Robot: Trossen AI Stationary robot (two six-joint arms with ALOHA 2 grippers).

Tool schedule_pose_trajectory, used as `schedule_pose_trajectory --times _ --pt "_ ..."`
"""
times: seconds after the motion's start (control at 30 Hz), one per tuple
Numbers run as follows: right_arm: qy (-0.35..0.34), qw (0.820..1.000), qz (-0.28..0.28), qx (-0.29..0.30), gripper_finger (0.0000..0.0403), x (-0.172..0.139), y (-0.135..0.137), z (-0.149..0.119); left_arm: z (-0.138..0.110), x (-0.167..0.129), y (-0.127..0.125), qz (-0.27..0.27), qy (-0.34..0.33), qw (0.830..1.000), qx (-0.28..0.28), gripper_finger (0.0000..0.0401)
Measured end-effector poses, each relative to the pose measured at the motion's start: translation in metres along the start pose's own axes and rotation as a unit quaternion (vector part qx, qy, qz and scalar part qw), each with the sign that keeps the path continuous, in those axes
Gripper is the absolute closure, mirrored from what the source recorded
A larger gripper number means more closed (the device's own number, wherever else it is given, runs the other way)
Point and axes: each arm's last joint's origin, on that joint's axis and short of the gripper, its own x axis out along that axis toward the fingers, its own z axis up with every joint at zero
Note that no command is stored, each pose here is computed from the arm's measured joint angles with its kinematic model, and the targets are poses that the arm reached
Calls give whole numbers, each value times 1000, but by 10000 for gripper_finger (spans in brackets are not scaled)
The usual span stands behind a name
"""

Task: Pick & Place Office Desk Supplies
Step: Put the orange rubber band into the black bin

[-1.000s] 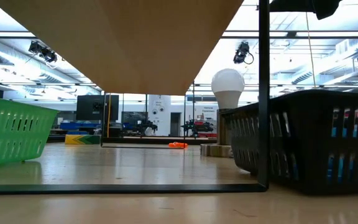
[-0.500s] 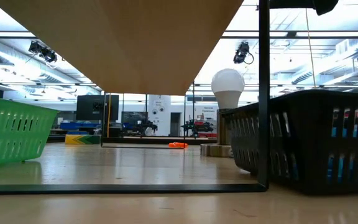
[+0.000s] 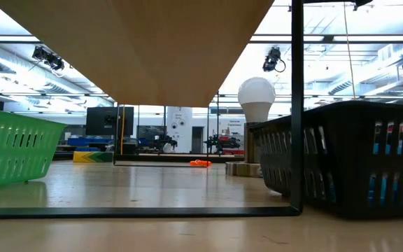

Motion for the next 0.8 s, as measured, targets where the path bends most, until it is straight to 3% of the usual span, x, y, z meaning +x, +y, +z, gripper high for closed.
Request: schedule_pose_trajectory --times 0.23,0.47,0.8 --pt "-28 999 30 27 266 0 2 2 -3 -26 -8 -17 -19 1000 3 399" --pt "-29 999 31 28 266 0 2 2 4 -53 0 -3 -52 999 -9 400" --pt "-29 999 31 27 266 0 2 2 2 -55 2 -13 -32 999 7 400"
